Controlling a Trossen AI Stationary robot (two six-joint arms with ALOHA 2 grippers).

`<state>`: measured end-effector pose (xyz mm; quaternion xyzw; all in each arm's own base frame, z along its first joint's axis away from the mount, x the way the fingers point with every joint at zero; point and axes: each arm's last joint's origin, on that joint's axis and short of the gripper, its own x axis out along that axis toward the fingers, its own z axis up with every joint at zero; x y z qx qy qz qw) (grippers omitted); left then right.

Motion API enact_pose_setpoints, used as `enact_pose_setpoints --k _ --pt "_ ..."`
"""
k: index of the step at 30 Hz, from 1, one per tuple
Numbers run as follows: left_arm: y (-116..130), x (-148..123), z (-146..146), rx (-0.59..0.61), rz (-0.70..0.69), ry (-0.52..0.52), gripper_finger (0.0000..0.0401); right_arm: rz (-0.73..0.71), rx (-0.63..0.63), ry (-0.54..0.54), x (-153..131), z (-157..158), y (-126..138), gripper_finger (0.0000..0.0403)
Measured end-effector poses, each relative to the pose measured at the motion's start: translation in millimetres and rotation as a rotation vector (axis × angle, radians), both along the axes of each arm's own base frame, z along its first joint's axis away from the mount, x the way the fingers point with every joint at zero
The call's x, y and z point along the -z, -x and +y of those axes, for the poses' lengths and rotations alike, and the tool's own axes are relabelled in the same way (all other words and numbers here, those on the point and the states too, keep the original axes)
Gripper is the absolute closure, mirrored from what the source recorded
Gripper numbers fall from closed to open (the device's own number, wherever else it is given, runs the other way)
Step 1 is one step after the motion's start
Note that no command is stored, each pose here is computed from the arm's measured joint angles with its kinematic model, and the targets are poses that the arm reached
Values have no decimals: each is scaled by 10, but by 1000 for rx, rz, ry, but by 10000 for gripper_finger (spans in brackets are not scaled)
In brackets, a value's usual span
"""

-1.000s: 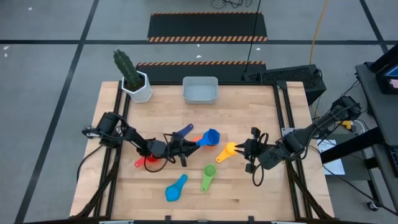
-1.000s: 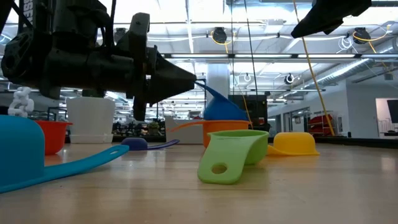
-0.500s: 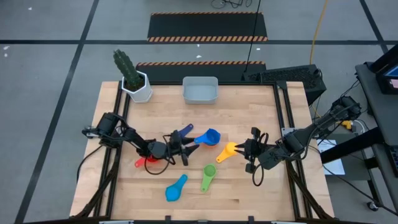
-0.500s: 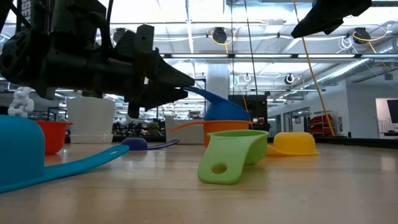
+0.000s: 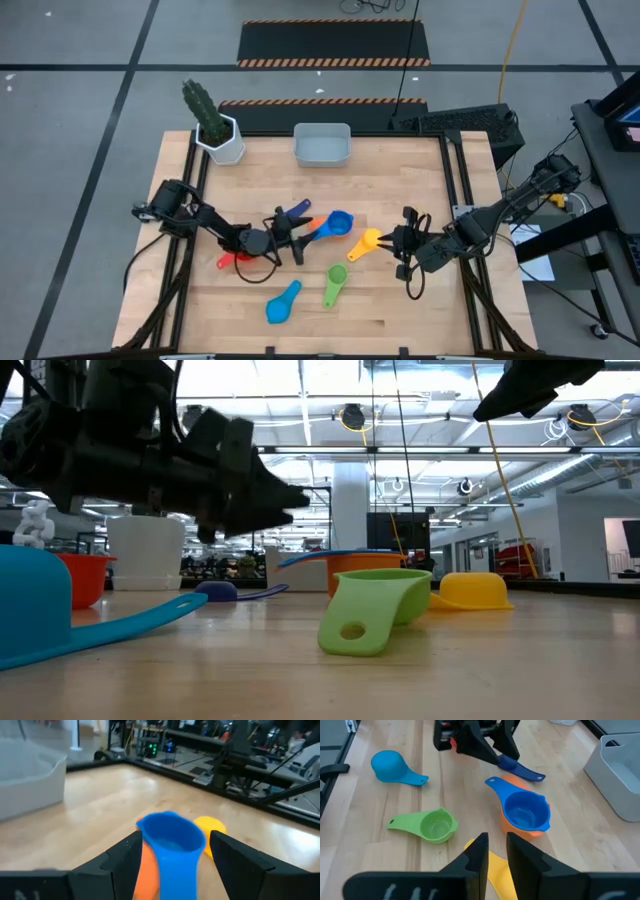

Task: Nest measuring cups in basket
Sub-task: Stack the blue measuring cup on top of the orange measuring cup

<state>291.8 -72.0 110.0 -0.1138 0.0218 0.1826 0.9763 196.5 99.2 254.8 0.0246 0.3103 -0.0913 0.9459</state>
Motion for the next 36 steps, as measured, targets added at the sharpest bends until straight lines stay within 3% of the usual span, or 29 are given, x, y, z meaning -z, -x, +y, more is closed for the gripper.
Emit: enact_pose_setpoints --k 5,10,14,19,28,36 --pt "44 -255 -146 62 35 -149 157 0 0 0 -1 0 0 342" --pt "-60 -377 -290 65 296 -298 109 -1 1 0 1 0 0 342" --pt "-229 -330 -320 23 508 -339 51 -3 6 -6 2 0 -1 342" --pt "-423 -209 -226 35 642 -293 5 -4 12 -14 2 0 0 342" --pt "-499 -115 17 37 745 -249 4 12 10 -3 14 -6 10 342" --pt "-480 -82 59 66 782 -194 9 10 11 -7 13 -5 9 342"
